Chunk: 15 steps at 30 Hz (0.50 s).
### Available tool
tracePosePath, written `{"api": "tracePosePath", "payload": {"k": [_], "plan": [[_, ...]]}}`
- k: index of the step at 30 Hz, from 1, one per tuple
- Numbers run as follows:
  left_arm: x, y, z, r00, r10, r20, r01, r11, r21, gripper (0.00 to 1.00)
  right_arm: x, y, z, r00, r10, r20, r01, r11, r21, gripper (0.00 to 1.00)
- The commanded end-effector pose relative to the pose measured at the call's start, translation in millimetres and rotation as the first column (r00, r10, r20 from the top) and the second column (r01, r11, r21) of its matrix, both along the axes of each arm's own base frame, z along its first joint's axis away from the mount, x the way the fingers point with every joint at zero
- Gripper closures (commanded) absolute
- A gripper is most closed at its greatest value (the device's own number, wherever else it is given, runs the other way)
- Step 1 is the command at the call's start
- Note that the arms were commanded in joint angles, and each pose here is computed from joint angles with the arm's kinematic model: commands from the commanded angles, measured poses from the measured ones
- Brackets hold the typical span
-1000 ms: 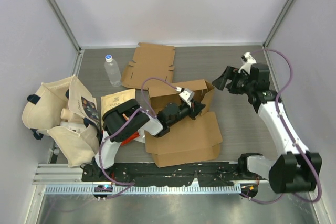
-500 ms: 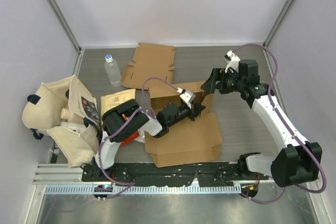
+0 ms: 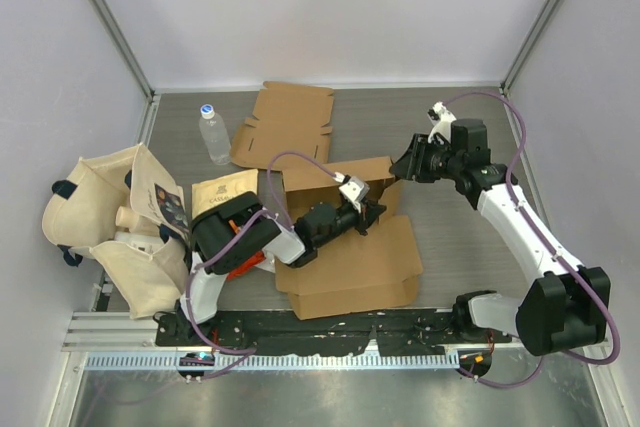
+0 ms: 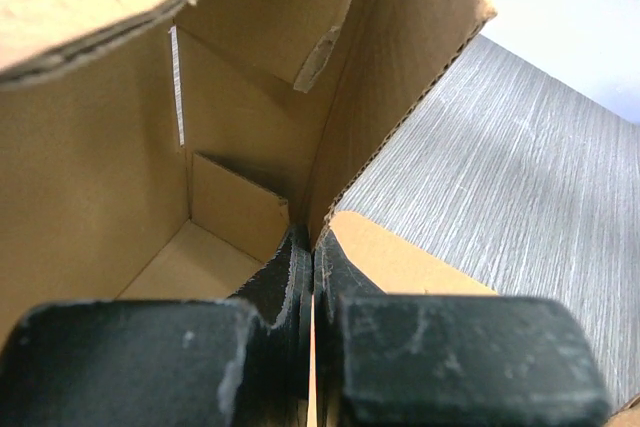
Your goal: Fold the paper box
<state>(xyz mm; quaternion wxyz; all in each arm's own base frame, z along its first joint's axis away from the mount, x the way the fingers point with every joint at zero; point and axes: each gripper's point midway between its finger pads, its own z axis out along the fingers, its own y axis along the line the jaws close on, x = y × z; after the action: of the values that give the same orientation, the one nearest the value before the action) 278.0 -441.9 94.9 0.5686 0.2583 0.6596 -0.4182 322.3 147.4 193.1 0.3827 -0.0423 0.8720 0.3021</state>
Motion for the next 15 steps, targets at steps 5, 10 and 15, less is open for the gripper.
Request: {"api": "tracePosePath", "payload": {"k": [5, 10, 15], "plan": [[7.4, 17.5, 13.3, 0.983, 0.175, 0.058, -0.177, 0.984, 0.034, 1.00, -7.8, -4.2, -14.5, 0.999, -0.043, -0.005, 0.042, 0.999, -0.014, 0.79], [38.2, 46.1, 7.0, 0.900, 0.433, 0.043, -0.436, 0.894, 0.104, 1.00, -7.8, 1.8, -12.7, 1.000, -0.024, 0.002, 0.024, 0.999, 0.022, 0.82], [39.2, 38.8, 13.6, 0.912, 0.399, 0.096, -0.409, 0.905, 0.116, 1.00, -7.3, 1.7, -1.1, 0.995, -0.017, 0.095, 0.014, 0.999, 0.036, 0.55]]}}
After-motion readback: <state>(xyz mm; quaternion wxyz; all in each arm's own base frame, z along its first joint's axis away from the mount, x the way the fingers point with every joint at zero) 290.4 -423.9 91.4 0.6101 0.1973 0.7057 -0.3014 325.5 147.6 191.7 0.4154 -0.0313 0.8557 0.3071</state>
